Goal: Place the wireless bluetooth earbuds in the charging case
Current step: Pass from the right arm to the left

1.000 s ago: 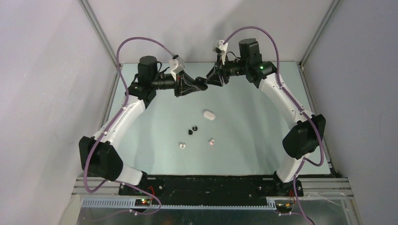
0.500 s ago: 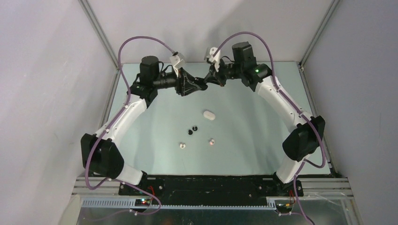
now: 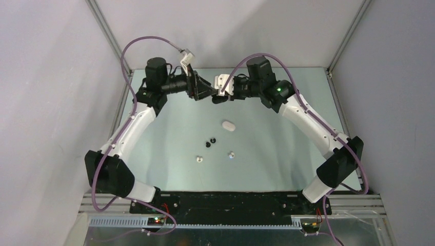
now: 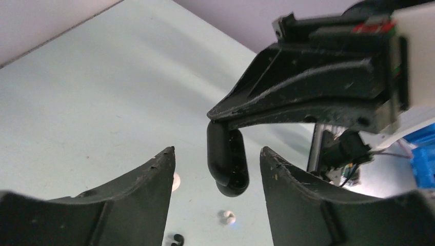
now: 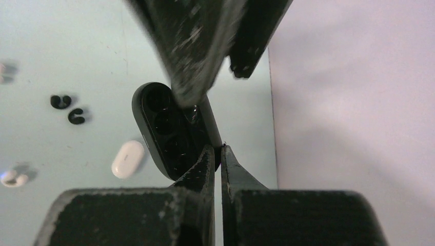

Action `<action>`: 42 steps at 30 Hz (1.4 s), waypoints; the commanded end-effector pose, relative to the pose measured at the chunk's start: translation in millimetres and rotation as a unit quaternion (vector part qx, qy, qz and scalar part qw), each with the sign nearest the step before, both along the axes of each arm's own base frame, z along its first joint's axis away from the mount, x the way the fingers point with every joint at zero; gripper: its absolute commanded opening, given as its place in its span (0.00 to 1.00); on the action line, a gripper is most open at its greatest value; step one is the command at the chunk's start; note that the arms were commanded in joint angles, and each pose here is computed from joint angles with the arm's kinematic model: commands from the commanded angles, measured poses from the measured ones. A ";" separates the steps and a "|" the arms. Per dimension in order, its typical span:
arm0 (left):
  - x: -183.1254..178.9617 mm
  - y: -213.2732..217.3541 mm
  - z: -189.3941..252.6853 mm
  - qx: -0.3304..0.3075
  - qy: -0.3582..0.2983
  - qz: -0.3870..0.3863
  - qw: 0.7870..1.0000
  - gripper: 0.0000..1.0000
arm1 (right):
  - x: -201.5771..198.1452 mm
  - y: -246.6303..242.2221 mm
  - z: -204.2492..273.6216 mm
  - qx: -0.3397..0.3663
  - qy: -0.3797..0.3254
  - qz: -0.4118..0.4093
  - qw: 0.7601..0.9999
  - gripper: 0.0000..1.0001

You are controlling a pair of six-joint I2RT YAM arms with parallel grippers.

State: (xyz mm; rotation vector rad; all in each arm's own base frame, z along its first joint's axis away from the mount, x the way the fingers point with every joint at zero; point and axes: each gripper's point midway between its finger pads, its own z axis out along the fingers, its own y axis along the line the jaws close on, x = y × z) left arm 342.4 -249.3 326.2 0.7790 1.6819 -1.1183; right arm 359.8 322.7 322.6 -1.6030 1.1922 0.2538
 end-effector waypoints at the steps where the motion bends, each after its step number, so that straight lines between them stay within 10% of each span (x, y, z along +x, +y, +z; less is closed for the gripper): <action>1: 3.3 5.2 30.2 -0.040 0.042 0.003 0.998 0.63 | 1.2 -4.8 26.2 -0.003 -0.076 0.004 0.997 0.00; 42: 2.0 -15.0 -1.8 -0.038 0.149 -0.076 0.985 0.29 | -3.5 8.8 26.8 -0.011 -0.107 0.015 0.994 0.00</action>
